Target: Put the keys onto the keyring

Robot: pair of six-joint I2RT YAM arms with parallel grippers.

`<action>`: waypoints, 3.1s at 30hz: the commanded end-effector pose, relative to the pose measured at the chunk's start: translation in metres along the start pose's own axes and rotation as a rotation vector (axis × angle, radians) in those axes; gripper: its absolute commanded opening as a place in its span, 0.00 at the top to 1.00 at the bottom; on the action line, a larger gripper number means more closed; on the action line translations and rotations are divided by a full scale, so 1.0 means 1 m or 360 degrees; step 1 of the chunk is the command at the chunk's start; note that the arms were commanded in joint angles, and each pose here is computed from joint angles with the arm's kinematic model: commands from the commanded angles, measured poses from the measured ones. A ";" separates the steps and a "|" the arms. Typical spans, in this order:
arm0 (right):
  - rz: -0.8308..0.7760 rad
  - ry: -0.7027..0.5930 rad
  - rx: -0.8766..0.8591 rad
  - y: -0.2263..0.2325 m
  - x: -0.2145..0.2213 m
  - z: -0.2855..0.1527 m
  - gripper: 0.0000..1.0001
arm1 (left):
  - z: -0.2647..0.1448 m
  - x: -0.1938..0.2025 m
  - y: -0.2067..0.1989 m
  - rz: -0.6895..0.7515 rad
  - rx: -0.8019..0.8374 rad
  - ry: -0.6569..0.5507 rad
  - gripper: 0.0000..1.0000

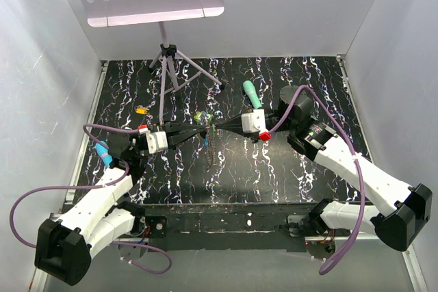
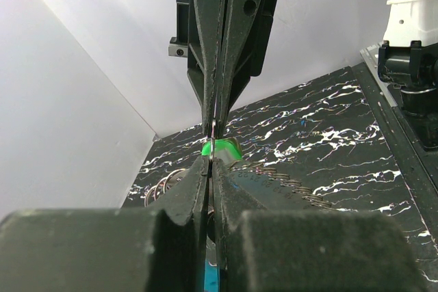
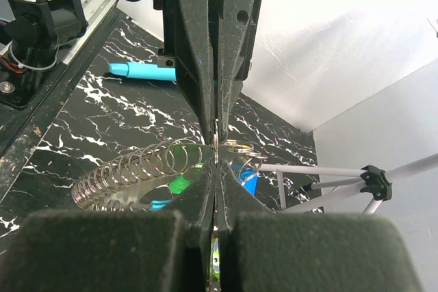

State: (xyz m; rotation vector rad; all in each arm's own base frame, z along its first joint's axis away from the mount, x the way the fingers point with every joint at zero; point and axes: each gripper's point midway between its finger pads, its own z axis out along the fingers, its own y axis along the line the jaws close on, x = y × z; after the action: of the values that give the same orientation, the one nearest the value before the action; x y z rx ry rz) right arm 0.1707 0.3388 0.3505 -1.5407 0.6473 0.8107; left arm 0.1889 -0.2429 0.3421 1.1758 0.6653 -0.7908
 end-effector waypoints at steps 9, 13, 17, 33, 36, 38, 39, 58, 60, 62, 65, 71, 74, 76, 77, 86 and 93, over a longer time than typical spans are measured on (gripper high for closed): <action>-0.0090 -0.0117 0.0017 -0.012 -0.030 0.004 0.99 | 0.000 -0.011 0.000 0.0063 -0.0016 -0.0047 1.00; -0.0087 -0.0120 0.0016 -0.011 -0.029 0.005 0.99 | 0.000 -0.011 0.000 0.0061 -0.0011 -0.0050 1.00; -0.0081 -0.0123 0.0014 -0.011 -0.030 0.005 0.99 | 0.000 -0.012 -0.001 0.0063 -0.0006 -0.0057 1.00; -0.0073 -0.0138 0.0001 -0.011 -0.031 0.007 0.99 | 0.001 -0.010 -0.001 0.0047 0.0001 -0.0046 1.00; -0.0068 -0.0139 -0.0001 -0.011 -0.031 0.008 0.99 | 0.001 -0.008 -0.001 0.0040 0.0005 -0.0035 1.00; -0.0054 -0.0142 -0.0009 -0.010 -0.032 0.008 0.99 | 0.000 -0.008 0.000 0.0043 -0.0002 -0.0032 1.00; -0.0054 -0.0145 -0.0010 -0.010 -0.032 0.009 0.99 | 0.001 -0.009 0.000 0.0043 0.0000 -0.0032 1.00; -0.0038 -0.0132 -0.0035 -0.007 -0.032 0.011 0.99 | 0.001 -0.005 0.002 0.0026 -0.0008 0.0004 1.00; -0.0037 -0.0132 -0.0041 -0.007 -0.031 0.011 0.99 | 0.000 -0.004 0.002 0.0022 -0.0008 0.0007 1.00; -0.0040 -0.0130 -0.0043 -0.006 -0.031 0.011 0.99 | 0.001 -0.005 0.002 0.0019 -0.0010 0.0008 1.00; -0.0037 -0.0125 -0.0053 -0.005 -0.030 0.012 0.99 | 0.001 -0.005 0.002 0.0012 -0.0013 0.0008 1.00; -0.0038 -0.0101 -0.0074 -0.001 -0.027 0.011 0.99 | 0.001 -0.008 0.004 0.0016 -0.0029 -0.0005 1.00; -0.0058 -0.0090 -0.0086 0.001 -0.025 0.011 0.99 | 0.001 -0.008 0.004 0.0008 -0.0037 -0.0006 1.00; -0.0065 -0.0087 -0.0088 0.001 -0.024 0.011 0.99 | 0.001 -0.008 0.004 0.0001 -0.0039 -0.0002 1.00; -0.0071 -0.0086 -0.0090 0.002 -0.024 0.011 0.99 | 0.001 -0.007 0.005 -0.0010 -0.0041 0.0002 1.00; -0.0114 -0.0065 -0.0115 0.006 -0.020 0.010 0.99 | 0.001 -0.007 0.013 -0.0077 -0.0088 0.0042 1.00; -0.0120 -0.0039 -0.0140 0.011 -0.015 0.009 0.99 | 0.002 -0.008 0.015 -0.0112 -0.0110 0.0050 1.00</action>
State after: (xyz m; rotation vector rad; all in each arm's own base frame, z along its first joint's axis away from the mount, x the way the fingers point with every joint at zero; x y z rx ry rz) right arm 0.1628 0.3453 0.3376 -1.6163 0.6168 0.8098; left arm 0.1945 -0.2443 0.3257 1.1643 0.7994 -0.8581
